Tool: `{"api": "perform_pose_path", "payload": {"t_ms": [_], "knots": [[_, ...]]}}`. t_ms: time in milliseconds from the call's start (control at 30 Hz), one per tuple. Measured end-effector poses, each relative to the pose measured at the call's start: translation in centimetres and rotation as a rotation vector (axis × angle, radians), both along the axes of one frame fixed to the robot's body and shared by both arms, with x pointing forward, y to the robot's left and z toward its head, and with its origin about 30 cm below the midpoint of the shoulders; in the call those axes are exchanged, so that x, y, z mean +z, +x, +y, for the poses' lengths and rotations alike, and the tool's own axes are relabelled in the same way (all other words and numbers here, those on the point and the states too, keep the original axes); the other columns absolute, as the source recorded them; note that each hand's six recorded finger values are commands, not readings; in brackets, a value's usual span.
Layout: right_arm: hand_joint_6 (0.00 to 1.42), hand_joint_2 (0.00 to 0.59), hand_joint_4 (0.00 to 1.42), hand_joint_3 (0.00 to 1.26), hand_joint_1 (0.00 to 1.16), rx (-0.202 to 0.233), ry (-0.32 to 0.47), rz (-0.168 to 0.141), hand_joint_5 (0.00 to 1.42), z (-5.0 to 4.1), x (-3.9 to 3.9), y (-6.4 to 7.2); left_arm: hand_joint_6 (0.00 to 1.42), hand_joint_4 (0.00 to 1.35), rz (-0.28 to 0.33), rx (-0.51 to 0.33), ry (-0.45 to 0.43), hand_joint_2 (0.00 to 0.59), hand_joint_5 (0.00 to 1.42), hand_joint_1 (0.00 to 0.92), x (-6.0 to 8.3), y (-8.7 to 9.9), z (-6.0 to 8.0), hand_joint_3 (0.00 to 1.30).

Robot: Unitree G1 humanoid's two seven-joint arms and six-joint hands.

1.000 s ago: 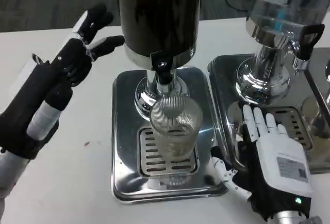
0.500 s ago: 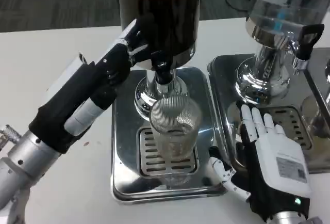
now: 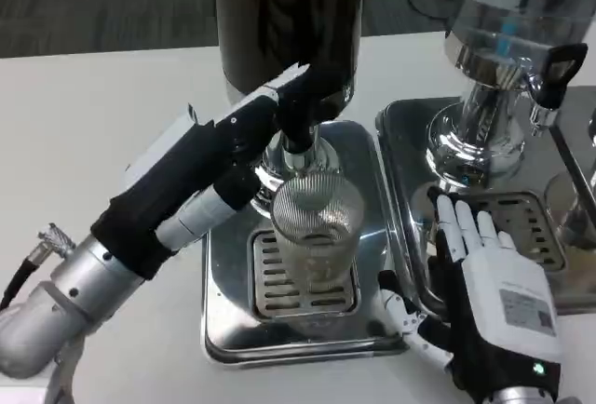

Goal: Grasp the cup under the faucet to collect the drink, then remove the cup.

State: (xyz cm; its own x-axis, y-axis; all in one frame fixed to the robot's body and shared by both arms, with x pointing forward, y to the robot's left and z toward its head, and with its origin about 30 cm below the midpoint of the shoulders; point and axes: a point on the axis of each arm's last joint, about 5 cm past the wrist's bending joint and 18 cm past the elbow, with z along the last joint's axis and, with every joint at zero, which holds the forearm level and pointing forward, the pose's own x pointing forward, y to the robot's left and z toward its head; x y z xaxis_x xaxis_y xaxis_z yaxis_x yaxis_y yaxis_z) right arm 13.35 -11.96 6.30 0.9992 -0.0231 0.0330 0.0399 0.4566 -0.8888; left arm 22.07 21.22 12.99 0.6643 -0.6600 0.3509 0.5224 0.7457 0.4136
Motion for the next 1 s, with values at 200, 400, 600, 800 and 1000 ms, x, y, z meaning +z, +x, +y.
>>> {"api": "perform_pose_path", "payload": {"t_ms": [200, 400, 600, 800, 1000], "knots": [[0.03, 0.353, 0.00, 0.00, 0.32, 0.001, 0.000, -0.003, 0.00, -0.01, 0.04, 0.1, 0.13, 0.00, -0.069, 0.030, 0.086, 0.075, 0.20, 0.000, 0.3, -0.6, 0.1, 0.18], [0.03, 0.356, 0.00, 0.00, 0.33, 0.001, 0.002, -0.001, 0.00, -0.06, 0.07, 0.1, 0.13, 0.00, -0.212, 0.071, 0.277, 0.079, 0.20, 0.000, 1.5, -0.9, 0.3, 0.18], [0.04, 0.359, 0.00, 0.00, 0.33, 0.004, 0.001, 0.001, 0.00, -0.15, 0.10, 0.1, 0.13, 0.00, -0.272, 0.094, 0.343, 0.083, 0.19, 0.000, 1.6, -1.2, -0.2, 0.19], [0.04, 0.360, 0.00, 0.00, 0.33, 0.007, -0.003, 0.006, 0.00, -0.23, 0.09, 0.1, 0.12, 0.00, -0.315, 0.106, 0.392, 0.087, 0.18, 0.000, 1.7, -1.4, -0.3, 0.20], [0.05, 0.360, 0.00, 0.00, 0.33, 0.010, -0.007, 0.011, 0.00, -0.33, 0.07, 0.0, 0.12, 0.00, -0.344, 0.118, 0.425, 0.089, 0.18, 0.000, 1.6, -1.7, -0.4, 0.20]]}}
